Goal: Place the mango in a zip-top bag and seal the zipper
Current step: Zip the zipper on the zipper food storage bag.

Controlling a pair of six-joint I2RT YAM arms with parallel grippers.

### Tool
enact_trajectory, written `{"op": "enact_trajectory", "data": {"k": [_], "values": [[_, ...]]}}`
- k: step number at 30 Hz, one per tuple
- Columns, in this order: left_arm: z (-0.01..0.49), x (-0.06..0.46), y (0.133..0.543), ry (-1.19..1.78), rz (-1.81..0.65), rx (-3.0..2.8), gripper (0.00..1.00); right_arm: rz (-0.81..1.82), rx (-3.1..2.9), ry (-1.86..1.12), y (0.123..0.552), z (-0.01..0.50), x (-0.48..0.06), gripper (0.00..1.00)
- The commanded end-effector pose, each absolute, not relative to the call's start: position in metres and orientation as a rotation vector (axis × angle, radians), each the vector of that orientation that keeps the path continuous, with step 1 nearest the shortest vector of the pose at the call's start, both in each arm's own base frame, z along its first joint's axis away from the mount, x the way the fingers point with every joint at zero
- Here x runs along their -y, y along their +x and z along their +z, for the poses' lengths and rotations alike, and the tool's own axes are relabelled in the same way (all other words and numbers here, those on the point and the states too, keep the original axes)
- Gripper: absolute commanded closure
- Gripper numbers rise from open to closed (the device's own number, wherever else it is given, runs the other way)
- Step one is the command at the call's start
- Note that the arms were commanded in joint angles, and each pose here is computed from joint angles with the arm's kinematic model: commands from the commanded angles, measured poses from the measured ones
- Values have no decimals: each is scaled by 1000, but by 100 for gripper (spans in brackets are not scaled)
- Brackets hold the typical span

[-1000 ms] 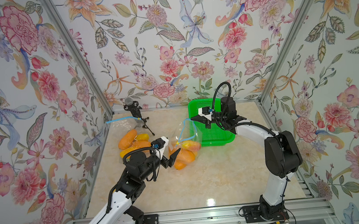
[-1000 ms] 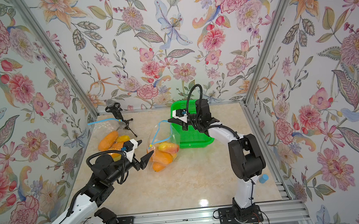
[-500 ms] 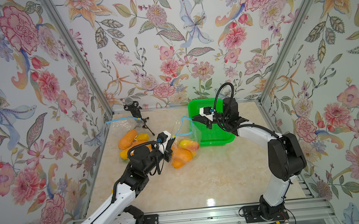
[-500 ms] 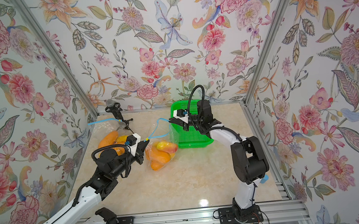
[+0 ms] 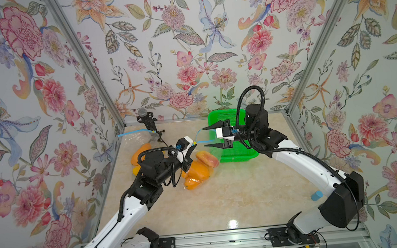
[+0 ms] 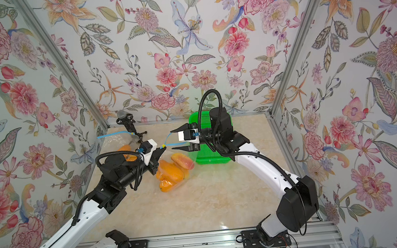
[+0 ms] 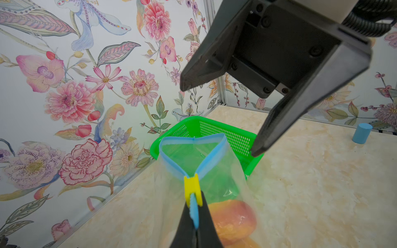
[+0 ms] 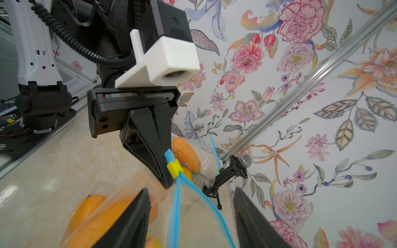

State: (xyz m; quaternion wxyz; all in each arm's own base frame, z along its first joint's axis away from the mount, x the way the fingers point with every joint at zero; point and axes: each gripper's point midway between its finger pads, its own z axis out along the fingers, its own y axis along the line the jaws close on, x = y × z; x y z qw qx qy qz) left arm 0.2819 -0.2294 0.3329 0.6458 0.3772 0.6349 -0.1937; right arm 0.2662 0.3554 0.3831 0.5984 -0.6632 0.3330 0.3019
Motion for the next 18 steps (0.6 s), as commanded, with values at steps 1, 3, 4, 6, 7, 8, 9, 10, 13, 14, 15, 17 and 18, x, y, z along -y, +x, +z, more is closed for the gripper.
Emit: {"op": "enact_trajectory", "data": {"k": [1,3,4,6,7,8,9,10,13,14,15,17,18], "values": [[342,236,276,922,-440,-1407,99,730,-811,-1632,258,364,-363,40],[342,236,274,946,-430,-1397,99,737,-832,-1660,257,356,-366,45],[342,237,273,952,-432,-1393,99,736,-847,-1668,258,353,-366,50],[341,238,272,964,-438,-1390,99,732,-858,-1677,261,350,-367,53],[341,238,272,967,-437,-1391,99,744,-845,-1688,255,350,-371,54],[340,239,273,975,-439,-1397,99,761,-831,-1700,249,349,-376,55],[340,241,273,985,-439,-1397,99,764,-831,-1709,248,348,-378,55],[340,242,272,995,-445,-1396,99,759,-834,-1714,249,346,-379,55],[340,246,271,1026,-462,-1388,99,761,-835,-1720,251,344,-382,58],[340,247,271,1033,-461,-1388,99,765,-829,-1720,250,345,-382,59],[338,249,271,1046,-464,-1394,99,770,-829,-1723,250,344,-382,60],[337,251,272,1072,-462,-1399,99,767,-828,-1722,250,345,-383,61],[337,252,272,1085,-460,-1399,100,759,-833,-1721,252,345,-382,62]]}}
